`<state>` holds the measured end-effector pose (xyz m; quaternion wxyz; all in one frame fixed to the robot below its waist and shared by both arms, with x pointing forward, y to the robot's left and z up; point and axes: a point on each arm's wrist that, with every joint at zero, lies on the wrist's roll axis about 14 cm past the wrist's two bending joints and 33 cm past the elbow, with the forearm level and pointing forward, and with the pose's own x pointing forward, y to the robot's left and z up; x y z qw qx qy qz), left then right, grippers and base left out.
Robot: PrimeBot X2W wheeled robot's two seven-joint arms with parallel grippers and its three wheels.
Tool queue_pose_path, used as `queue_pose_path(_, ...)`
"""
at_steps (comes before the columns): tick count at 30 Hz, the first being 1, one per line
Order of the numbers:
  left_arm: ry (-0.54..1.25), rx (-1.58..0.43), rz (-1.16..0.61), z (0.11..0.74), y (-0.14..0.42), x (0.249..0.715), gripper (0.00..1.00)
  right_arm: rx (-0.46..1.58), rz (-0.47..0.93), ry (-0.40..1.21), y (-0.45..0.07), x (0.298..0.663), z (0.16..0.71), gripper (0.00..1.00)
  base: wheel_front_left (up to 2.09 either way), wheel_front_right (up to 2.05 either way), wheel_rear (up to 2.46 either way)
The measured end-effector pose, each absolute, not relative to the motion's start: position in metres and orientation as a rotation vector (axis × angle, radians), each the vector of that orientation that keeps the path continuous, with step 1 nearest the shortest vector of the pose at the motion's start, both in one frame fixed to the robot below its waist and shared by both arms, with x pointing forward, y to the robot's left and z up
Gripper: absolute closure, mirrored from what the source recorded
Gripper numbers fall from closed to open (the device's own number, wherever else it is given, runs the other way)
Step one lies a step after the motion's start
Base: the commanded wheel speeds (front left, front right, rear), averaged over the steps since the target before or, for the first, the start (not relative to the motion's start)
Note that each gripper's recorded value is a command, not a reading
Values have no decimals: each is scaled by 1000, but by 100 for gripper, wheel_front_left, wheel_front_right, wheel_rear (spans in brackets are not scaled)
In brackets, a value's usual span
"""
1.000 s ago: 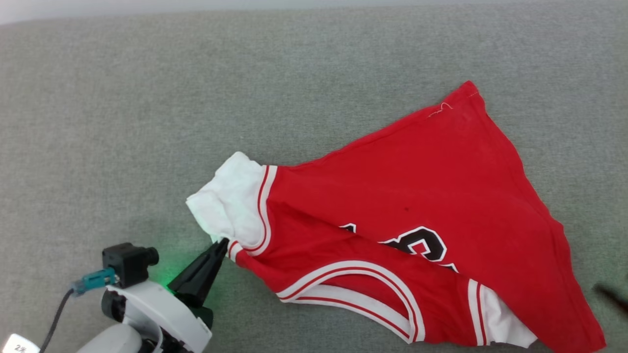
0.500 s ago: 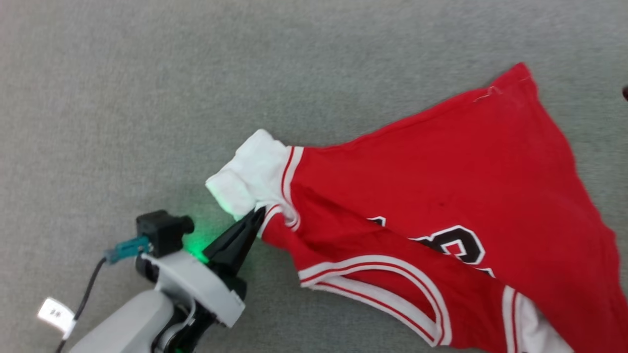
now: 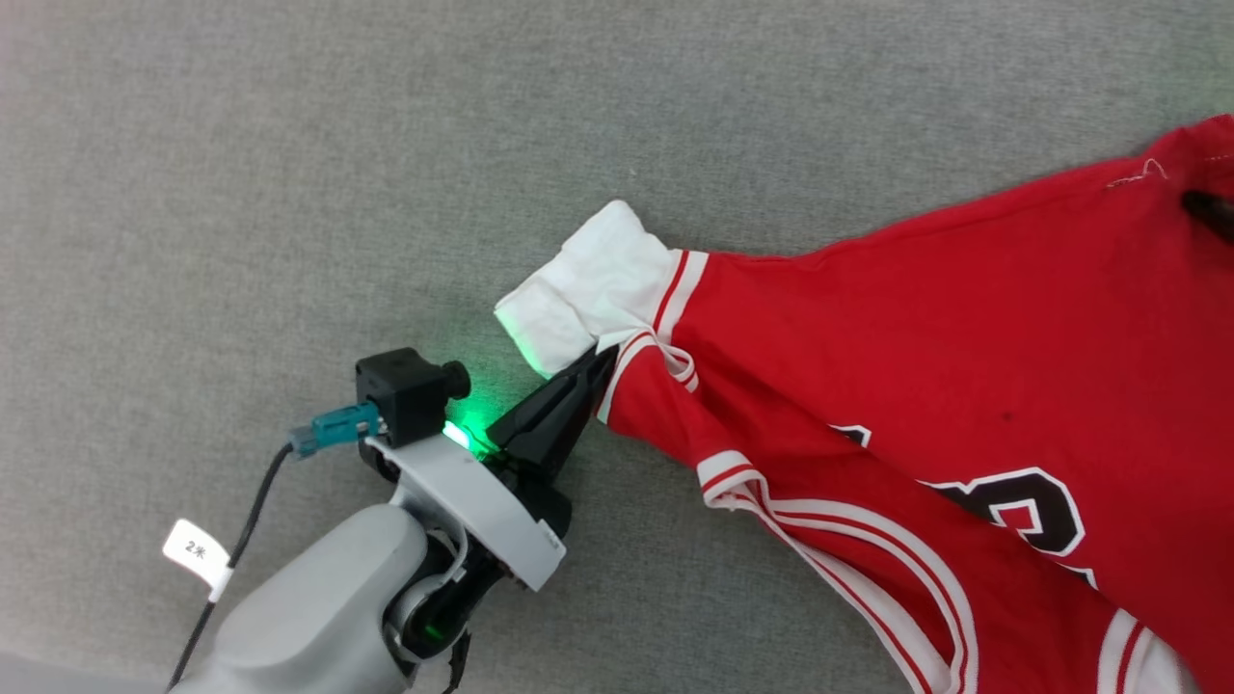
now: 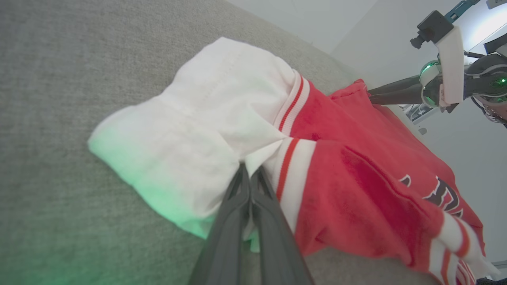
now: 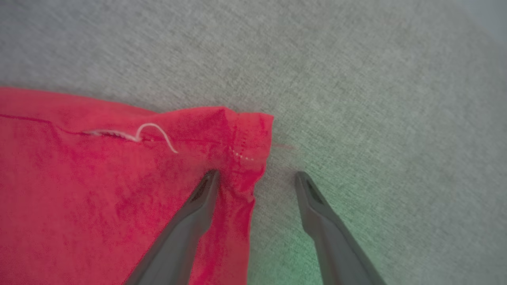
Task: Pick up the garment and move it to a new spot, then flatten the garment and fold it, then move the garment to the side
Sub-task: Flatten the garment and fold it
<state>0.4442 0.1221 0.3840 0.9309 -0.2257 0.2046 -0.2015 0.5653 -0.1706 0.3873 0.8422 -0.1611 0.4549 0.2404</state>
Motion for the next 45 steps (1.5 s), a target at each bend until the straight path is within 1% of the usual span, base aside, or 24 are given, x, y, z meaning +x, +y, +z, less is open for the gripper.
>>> queue_pose_path(4,424,-453,-413,384,125,443,100,-328,544,935,-159,572,386,100,0,0,0)
queue_pose_path(7,419,-433,-422,389,128,444,100,-279,540,870,-155,580,395,100,0,0,0)
queue_pose_path(9,410,-414,-427,395,133,448,100,-246,520,799,-156,590,409,100,0,0,0)
queue_pose_path(12,354,-403,-425,420,143,471,100,-186,450,636,-168,617,451,100,0,0,0)
queue_pose_path(17,261,-386,-468,477,139,525,100,-114,332,430,-193,649,511,100,0,0,0)
queue_pose_path(22,67,-397,-422,563,155,601,100,-27,201,153,-221,687,595,100,0,0,0)
queue_pose_path(26,-120,-371,-347,633,174,652,100,-10,136,-40,-231,707,650,100,0,0,0)
queue_pose_path(30,-344,-408,-293,715,184,681,100,15,97,-234,-236,713,702,100,0,0,0)
queue_pose_path(32,-408,-433,-287,740,185,686,100,-1,88,-297,-236,712,718,100,0,0,0)
queue_pose_path(35,-421,-474,-285,743,182,690,100,-11,81,-301,-235,711,714,100,0,0,0)
queue_pose_path(38,-369,-482,-294,719,176,689,100,-16,83,-255,-235,710,699,100,0,0,0)
queue_pose_path(40,-320,-515,-293,693,176,686,100,-21,92,-204,-234,709,676,100,0,0,0)
queue_pose_path(42,-266,-552,-299,663,175,678,100,-36,110,-122,-231,705,640,100,0,0,0)
queue_pose_path(45,-168,-599,-321,613,167,658,100,-37,137,-13,-231,692,593,100,0,0,0)
